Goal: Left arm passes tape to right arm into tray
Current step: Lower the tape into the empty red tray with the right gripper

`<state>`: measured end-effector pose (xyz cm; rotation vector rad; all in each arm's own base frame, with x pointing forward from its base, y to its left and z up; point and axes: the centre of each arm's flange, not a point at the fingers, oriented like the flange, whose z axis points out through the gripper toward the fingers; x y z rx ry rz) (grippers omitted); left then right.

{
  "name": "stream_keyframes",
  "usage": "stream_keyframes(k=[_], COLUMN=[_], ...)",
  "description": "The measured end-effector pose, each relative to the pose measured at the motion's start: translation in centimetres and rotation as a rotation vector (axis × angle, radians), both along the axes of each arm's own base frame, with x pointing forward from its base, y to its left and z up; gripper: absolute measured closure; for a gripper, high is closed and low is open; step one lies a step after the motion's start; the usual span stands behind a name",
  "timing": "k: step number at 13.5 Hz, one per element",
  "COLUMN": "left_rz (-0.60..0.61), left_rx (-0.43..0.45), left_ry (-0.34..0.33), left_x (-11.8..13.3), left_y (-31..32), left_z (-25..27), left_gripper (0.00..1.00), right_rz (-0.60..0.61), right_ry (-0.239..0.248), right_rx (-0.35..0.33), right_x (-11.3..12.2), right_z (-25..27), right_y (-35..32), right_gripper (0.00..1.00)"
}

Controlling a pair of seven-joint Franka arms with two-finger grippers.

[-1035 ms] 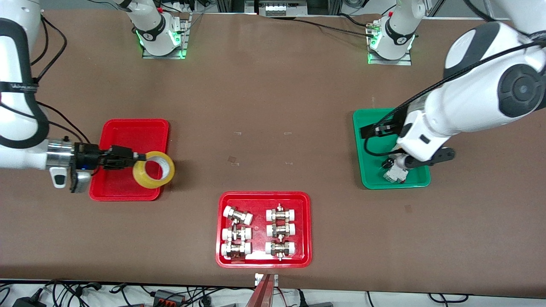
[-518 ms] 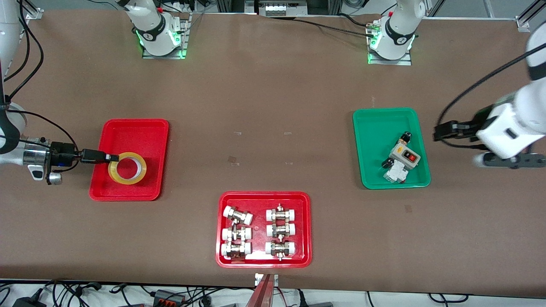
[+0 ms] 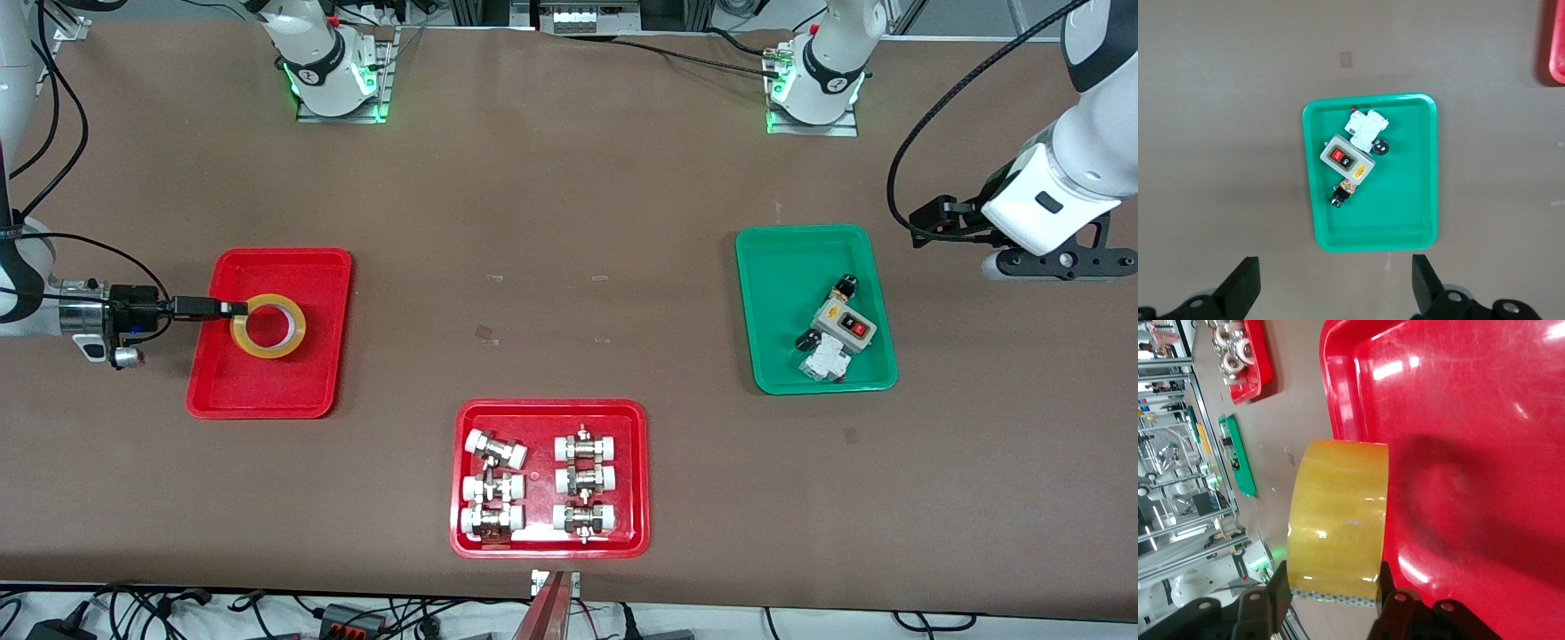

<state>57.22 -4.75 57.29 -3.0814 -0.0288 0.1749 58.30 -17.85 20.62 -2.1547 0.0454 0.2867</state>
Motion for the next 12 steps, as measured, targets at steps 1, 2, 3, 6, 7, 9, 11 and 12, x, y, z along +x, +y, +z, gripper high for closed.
stream_keyframes(k=[1, 2, 3, 6, 7, 9, 11, 12], left_rz=[0.012, 0.016, 0.013, -0.018, -0.024, -0.024, -0.020, -0.019], left_rx=[-0.008, -0.010, -0.011, -0.014, -0.014, -0.014, -0.014, -0.014], left_ry=[0.001, -0.002, -0.005, -0.020, -0.025, -0.028, -0.027, -0.027], left_x=[0.1, 0.1, 0.1, -0.3, -0.5, -0.5, -0.5, -0.5], left_y=[0.5, 0.7, 0.5, -1.3, -1.7, -1.7, -1.5, -1.4], left_z=[-0.2, -0.2, -0.1, 0.7, 0.9, 1.1, 1.1, 1.1], left_gripper=[0.00, 0.00, 0.00, 0.00, 0.00, 0.00, 0.00, 0.00], right_rz=[0.017, 0.028, 0.034, 0.043, 0.047, 0.050, 0.051, 0.051], right_ry=[-0.012, -0.022, -0.025, -0.023, -0.023, -0.022, -0.026, -0.030], right_rx=[0.002, 0.007, 0.012, 0.028, 0.034, 0.042, 0.044, 0.043], right_x=[-0.2, -0.3, -0.4, -0.8, -1.0, -1.2, -1.1, -1.0], right_z=[-0.4, -0.8, -1.3, -2.8, -3.4, -4.1, -4.0, -4.0], right_y=[-0.1, -0.2, -0.2, -0.3, -0.3, -0.4, -0.4, -0.4], right_gripper=[0.46, 0.46, 0.46, 0.46, 0.46, 0.46, 0.41, 0.31])
